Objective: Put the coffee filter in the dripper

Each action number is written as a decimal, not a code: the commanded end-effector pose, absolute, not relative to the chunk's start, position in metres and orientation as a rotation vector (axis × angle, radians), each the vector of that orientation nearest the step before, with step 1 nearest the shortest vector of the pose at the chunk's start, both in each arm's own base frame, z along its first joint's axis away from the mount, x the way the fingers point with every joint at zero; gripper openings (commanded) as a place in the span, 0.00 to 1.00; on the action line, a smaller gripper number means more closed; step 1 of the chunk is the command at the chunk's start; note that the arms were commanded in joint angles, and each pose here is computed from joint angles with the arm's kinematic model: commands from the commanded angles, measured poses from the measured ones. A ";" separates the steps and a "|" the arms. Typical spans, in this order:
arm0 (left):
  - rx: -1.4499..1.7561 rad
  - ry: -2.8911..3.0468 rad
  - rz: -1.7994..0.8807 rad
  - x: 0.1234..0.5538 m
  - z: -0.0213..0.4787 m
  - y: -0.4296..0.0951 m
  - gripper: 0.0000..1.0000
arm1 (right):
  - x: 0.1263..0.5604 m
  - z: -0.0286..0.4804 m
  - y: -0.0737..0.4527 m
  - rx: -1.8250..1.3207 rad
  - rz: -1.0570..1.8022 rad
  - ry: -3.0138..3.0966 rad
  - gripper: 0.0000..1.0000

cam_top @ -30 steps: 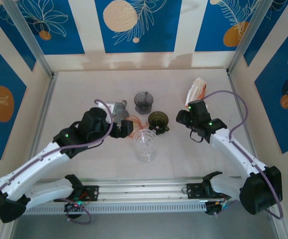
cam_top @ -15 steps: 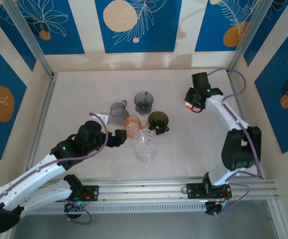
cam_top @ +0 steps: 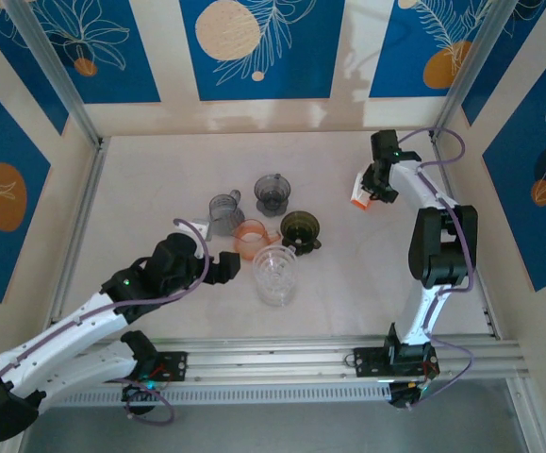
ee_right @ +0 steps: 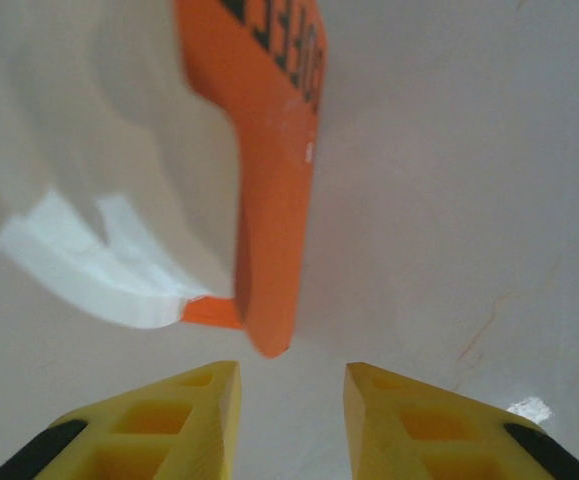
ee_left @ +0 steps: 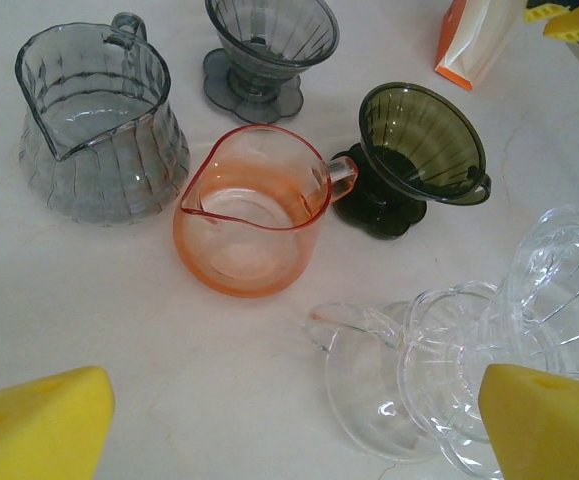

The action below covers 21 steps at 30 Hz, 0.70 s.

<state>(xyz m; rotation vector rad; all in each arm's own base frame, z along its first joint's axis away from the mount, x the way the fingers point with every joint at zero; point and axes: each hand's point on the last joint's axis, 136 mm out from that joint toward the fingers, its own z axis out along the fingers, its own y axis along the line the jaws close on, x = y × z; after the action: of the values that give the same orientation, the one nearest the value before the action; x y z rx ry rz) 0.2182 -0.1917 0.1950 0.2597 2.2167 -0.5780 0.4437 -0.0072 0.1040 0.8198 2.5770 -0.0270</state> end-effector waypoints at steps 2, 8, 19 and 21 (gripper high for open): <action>0.241 2.205 -0.583 0.220 0.198 -0.189 0.94 | 0.456 0.108 -0.014 0.780 -0.007 2.557 0.34; 0.237 2.210 -0.576 0.222 0.197 -0.190 0.94 | 0.463 0.100 -0.018 0.758 0.030 2.571 0.29; 0.233 2.249 -0.599 0.224 0.188 -0.199 0.94 | 0.458 0.125 -0.009 0.667 0.074 2.464 0.33; 0.235 2.255 -0.599 0.224 0.186 -0.200 0.94 | 0.453 0.134 -0.006 0.658 0.098 2.425 0.37</action>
<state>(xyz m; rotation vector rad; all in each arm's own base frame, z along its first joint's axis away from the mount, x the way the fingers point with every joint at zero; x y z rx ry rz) 0.2207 -0.1964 0.1807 0.2540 2.2702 -0.5664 0.4491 -0.0131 0.1017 0.6996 2.5275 0.0292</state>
